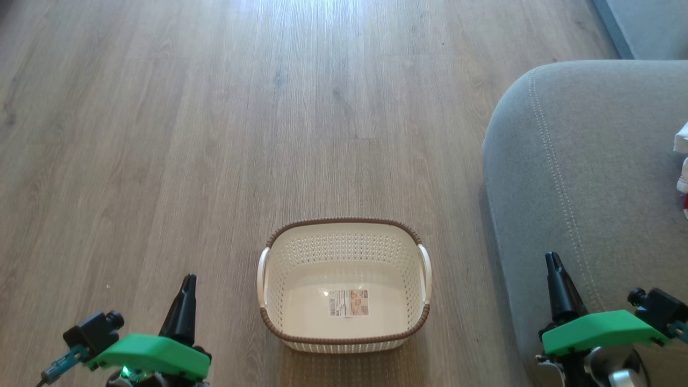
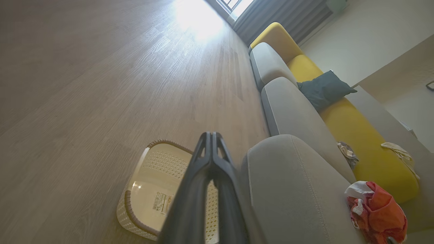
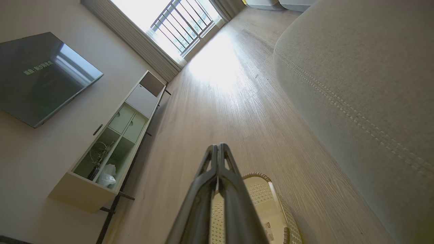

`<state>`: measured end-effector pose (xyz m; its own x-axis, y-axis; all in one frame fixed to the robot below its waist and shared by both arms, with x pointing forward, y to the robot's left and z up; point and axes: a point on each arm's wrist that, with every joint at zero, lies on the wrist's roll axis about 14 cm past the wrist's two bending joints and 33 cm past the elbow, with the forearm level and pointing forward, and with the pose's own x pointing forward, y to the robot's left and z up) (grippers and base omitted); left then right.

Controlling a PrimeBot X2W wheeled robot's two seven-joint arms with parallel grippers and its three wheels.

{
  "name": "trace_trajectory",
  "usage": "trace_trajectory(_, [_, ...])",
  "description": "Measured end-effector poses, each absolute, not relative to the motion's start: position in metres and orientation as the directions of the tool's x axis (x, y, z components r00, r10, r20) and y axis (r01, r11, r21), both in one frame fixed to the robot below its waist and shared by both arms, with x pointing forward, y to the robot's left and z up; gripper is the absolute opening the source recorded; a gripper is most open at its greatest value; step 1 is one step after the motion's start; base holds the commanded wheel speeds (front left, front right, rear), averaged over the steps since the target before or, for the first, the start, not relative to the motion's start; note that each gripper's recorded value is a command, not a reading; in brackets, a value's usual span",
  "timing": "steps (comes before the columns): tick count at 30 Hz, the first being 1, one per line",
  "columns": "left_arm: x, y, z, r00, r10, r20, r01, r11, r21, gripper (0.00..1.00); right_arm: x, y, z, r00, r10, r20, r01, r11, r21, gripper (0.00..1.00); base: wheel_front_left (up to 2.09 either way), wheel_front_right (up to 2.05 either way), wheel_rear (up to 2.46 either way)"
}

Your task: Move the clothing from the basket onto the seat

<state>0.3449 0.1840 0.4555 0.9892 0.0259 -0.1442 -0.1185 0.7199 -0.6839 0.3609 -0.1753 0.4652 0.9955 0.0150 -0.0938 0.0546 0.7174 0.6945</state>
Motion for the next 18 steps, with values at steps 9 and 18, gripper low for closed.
trace_trajectory(9, [0.3459, 0.1843, 0.4528, 0.986, 0.021, -0.164, -0.139, 0.65, -0.748, 0.0, 0.3627, -0.1799, 0.4656, 0.995, 0.002, -0.102, 0.077, 0.646, 0.759, 0.0, 0.0, 0.0, 0.0])
trace_trajectory(18, [0.3517, 0.1872, 0.4575, 0.988, 0.025, -0.155, -0.14, 0.583, -0.8, 0.0, 0.3645, -0.1832, 0.4665, 0.994, -0.006, -0.107, 0.091, 0.578, 0.811, 0.0, 0.0, 0.0, 0.0])
